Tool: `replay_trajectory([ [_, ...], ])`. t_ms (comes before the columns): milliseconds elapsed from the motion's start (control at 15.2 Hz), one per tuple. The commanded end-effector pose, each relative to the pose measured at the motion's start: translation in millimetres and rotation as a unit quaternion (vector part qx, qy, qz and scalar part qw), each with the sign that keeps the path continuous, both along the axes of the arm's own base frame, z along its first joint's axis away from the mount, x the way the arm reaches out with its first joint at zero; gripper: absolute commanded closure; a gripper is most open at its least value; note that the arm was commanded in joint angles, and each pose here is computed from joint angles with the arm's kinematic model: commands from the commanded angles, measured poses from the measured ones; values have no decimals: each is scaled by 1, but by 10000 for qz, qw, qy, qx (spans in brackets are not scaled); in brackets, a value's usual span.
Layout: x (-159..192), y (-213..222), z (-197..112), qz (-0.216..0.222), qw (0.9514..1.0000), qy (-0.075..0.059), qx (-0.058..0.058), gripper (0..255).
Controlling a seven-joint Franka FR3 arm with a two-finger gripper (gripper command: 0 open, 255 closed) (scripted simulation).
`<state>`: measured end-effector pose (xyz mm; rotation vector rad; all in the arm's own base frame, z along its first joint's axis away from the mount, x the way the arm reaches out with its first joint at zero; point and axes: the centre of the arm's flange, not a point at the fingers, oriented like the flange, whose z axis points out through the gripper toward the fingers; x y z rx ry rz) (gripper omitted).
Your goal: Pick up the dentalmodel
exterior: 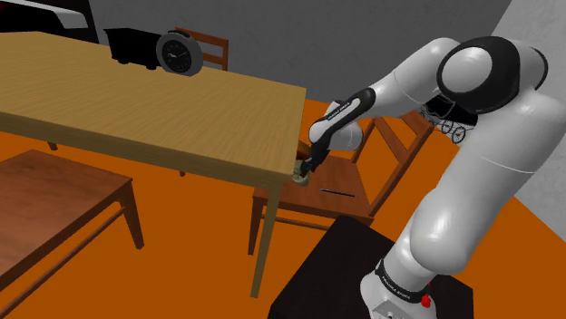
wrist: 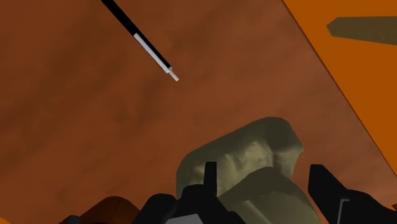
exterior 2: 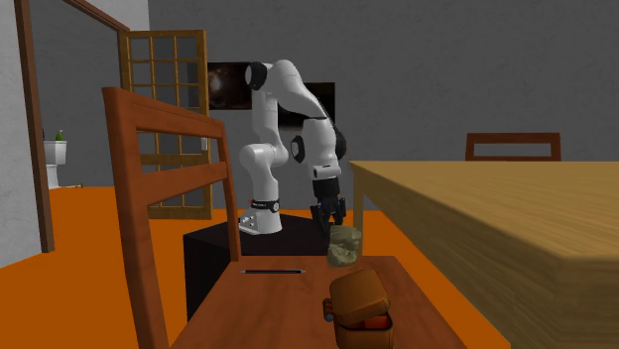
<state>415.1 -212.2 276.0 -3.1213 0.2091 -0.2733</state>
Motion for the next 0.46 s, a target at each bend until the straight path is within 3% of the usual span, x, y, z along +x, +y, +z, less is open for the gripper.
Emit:
replay_trajectory([
  [0, 1, -1, 12, 0, 10000, 1, -5, 255],
  [396, 1, -1, 33, 0, 10000, 1, -5, 255],
])
